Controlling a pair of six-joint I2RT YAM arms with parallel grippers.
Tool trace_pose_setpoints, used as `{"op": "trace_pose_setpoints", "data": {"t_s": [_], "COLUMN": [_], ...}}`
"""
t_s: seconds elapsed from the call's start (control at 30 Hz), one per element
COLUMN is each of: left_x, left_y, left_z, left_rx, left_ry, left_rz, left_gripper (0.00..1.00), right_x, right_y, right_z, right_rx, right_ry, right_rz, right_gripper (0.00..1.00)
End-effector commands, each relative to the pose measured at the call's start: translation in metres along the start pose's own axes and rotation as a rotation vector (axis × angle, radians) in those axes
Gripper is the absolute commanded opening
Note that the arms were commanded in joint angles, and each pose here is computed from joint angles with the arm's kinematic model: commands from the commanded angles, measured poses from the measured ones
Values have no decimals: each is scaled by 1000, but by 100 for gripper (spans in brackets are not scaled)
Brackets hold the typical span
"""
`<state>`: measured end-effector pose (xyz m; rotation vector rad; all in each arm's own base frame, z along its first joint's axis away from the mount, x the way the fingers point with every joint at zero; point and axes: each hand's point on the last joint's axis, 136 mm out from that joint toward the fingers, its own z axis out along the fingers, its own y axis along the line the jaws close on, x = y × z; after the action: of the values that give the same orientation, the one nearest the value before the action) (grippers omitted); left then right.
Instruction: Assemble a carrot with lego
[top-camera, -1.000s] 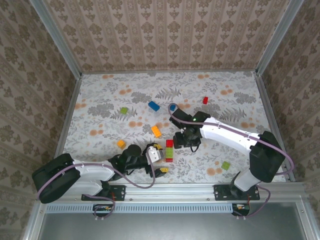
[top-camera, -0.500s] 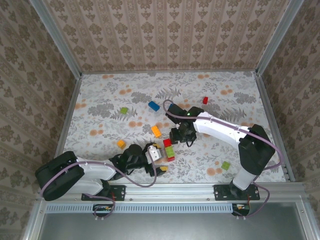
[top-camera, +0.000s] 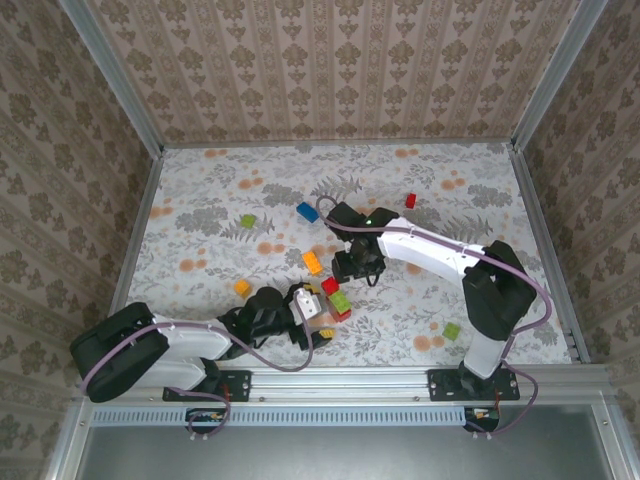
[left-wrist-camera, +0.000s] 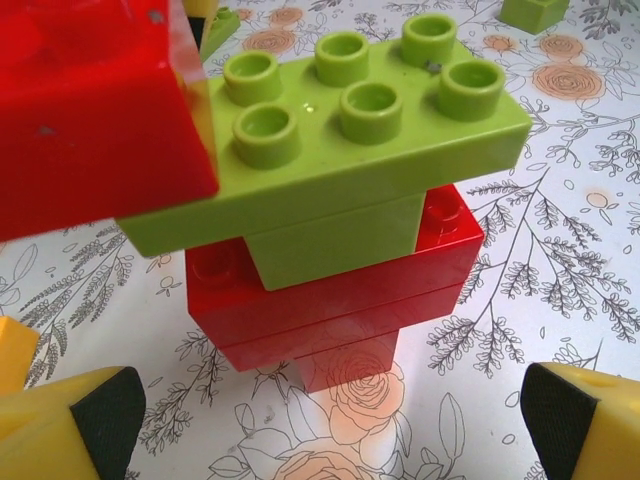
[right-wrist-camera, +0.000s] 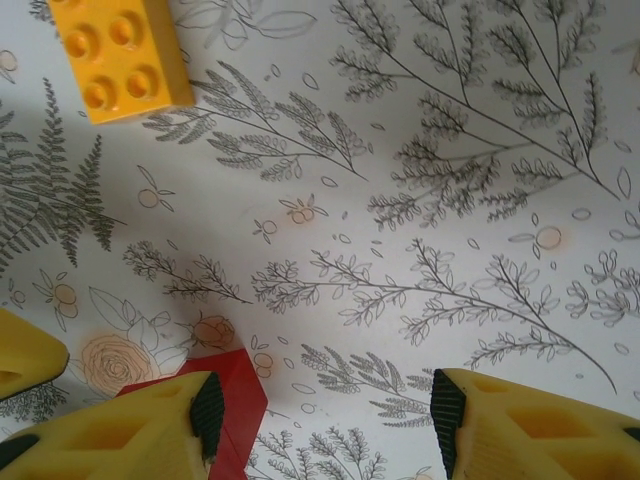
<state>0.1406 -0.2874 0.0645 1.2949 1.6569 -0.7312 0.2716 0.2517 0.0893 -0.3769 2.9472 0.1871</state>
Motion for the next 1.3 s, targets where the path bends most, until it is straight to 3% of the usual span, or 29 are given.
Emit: {"op": "trace_pose_setpoints", "data": {"t_s": [0.0,0.3,0.83,0.97,1.27], "left_x": [-12,-12,-12,-14,-17], "left_y": [7,12,19,23,31], "left_z": [-1,-2,2,3,5], "left_rx": [-24,-38,-49,-55,-49], "left_ry": [-42,-45,-33,-38,-50], "left_rz": [-19,-27,-37,-33,-32], "left_gripper": [100,100,100,100,100], "right_x": [-11,-18,-22,-37,-97], "right_y": [7,34,49,22,-97], "right_z": [-1,5,-5,-9,-44], "right_rx": [-22,-147,-217,-106,172], "right_ry": [-16,12,-3,-46,-207], "right_rz": [-59,-132,-208,-139,120], "right_gripper": [61,62,65,68,75]}}
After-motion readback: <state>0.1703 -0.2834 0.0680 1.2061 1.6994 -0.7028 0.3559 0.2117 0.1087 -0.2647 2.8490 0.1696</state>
